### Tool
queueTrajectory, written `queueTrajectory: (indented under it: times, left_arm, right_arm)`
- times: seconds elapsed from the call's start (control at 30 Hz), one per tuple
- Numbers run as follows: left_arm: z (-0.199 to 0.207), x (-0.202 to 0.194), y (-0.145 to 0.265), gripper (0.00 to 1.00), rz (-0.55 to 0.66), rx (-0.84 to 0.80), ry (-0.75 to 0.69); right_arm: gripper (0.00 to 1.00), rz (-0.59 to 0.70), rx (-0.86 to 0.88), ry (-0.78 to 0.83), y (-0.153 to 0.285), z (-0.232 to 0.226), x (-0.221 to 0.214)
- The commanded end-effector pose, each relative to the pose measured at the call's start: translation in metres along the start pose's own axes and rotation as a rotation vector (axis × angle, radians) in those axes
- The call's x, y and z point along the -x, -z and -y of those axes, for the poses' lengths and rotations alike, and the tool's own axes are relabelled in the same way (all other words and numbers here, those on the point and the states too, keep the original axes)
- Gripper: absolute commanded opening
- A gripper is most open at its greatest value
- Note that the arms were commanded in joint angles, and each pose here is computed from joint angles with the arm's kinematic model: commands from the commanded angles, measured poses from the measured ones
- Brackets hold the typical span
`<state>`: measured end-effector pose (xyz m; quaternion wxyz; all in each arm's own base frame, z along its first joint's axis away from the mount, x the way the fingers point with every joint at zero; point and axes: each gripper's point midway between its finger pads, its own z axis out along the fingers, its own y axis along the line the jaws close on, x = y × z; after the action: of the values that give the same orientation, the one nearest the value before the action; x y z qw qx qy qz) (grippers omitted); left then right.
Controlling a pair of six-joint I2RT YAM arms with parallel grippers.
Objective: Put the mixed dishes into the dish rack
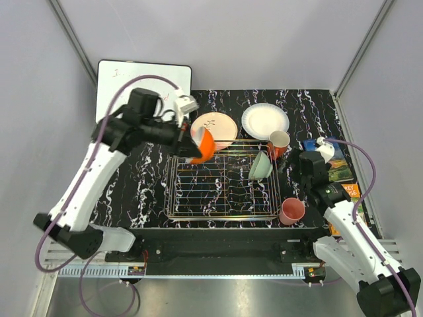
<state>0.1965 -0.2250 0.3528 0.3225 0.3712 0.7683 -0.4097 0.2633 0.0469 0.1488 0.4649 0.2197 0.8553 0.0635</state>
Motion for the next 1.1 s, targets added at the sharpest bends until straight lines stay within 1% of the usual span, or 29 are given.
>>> queueTrajectory:
  times: [0.0, 0.03, 0.1, 0.13, 0.17, 0.2, 0.27, 0.33, 0.37, 0.43, 0.47, 0.53, 0.57, 0.6, 0.63, 0.67, 0.7, 0.73, 0.77, 0.8, 0.87, 0.93, 1.03, 1.07]
  left_arm:
    - [0.052, 0.020, -0.041, 0.00, -0.006, -0.306, 0.059]
    - [0.053, 0.026, -0.053, 0.00, -0.018, -0.338, 0.065]
    - [0.071, 0.027, -0.071, 0.00, -0.052, -0.401, 0.082]
    - [0.073, 0.034, -0.082, 0.00, -0.041, -0.424, 0.068]
    - [0.085, 0.034, -0.089, 0.00, -0.053, -0.462, 0.060]
    - [0.092, 0.036, -0.094, 0.00, -0.064, -0.491, 0.086]
    - [0.101, 0.041, -0.111, 0.00, -0.064, -0.540, 0.082]
    - [0.105, 0.045, -0.125, 0.00, -0.059, -0.570, 0.112]
    - [0.111, 0.044, -0.130, 0.00, -0.077, -0.589, 0.153]
    - [0.110, 0.041, -0.143, 0.00, -0.070, -0.606, 0.174]
    - [0.113, 0.039, -0.145, 0.00, -0.086, -0.619, 0.222]
    - [0.111, 0.033, -0.157, 0.00, -0.083, -0.643, 0.260]
    - [0.109, 0.021, -0.162, 0.00, -0.126, -0.649, 0.363]
    - [0.112, 0.026, -0.163, 0.00, -0.090, -0.681, 0.354]
    - [0.113, 0.027, -0.163, 0.00, -0.079, -0.703, 0.370]
    - [0.111, 0.016, -0.164, 0.00, -0.122, -0.712, 0.482]
    - [0.116, 0.024, -0.160, 0.00, -0.067, -0.762, 0.444]
    - [0.116, 0.025, -0.157, 0.00, -0.054, -0.783, 0.464]
    - [0.114, 0.018, -0.155, 0.00, -0.079, -0.792, 0.561]
    - [0.118, 0.026, -0.146, 0.00, -0.022, -0.830, 0.515]
    - [0.109, 0.029, -0.138, 0.00, 0.008, -0.824, 0.562]
    - [0.098, 0.034, -0.133, 0.00, 0.053, -0.809, 0.570]
    - [0.085, 0.027, -0.134, 0.00, 0.083, -0.777, 0.623]
    - [0.080, 0.019, -0.137, 0.00, 0.074, -0.757, 0.650]
  right_arm:
    - [1.00, 0.047, -0.076, -0.019, 0.001, 0.011, 0.010]
    - [1.00, 0.051, -0.099, -0.027, 0.002, 0.014, 0.011]
    - [1.00, 0.055, -0.153, -0.044, 0.002, 0.022, 0.012]
    - [1.00, 0.051, -0.163, -0.046, 0.001, 0.023, 0.011]
    - [1.00, 0.033, -0.180, -0.038, -0.002, 0.025, 0.008]
    - [1.00, 0.020, -0.194, -0.032, -0.004, 0.026, 0.006]
    - [1.00, -0.030, -0.227, -0.006, -0.012, 0.026, -0.001]
    - [1.00, -0.065, -0.240, 0.015, -0.018, 0.025, -0.006]
    - [1.00, -0.090, -0.250, 0.031, -0.023, 0.023, -0.010]
    - [1.00, -0.124, -0.249, 0.039, -0.028, 0.021, -0.016]
    - [1.00, -0.133, -0.242, 0.040, -0.029, 0.020, -0.018]
    - [1.00, -0.136, -0.233, 0.037, -0.031, 0.018, -0.021]
    - [1.00, -0.142, -0.225, 0.035, -0.031, 0.017, -0.023]
    - [1.00, -0.143, -0.222, 0.030, -0.030, 0.017, -0.023]
    - [1.00, -0.142, -0.216, 0.024, -0.029, 0.017, -0.024]
    - [1.00, -0.143, -0.206, 0.022, -0.028, 0.015, -0.024]
    - [1.00, -0.141, -0.203, 0.022, -0.028, 0.015, -0.024]
    - [1.00, -0.135, -0.192, 0.023, -0.026, 0.014, -0.023]
    - [1.00, -0.133, -0.180, 0.031, -0.025, 0.010, -0.023]
    - [1.00, -0.133, -0.178, 0.034, -0.024, 0.009, -0.023]
    - [1.00, -0.140, -0.173, 0.055, -0.024, 0.004, -0.023]
    - [1.00, -0.145, -0.166, 0.069, -0.024, -0.003, -0.023]
    - [1.00, -0.150, -0.152, 0.086, -0.026, -0.015, -0.026]
    - [1.00, -0.151, -0.149, 0.087, -0.027, -0.018, -0.027]
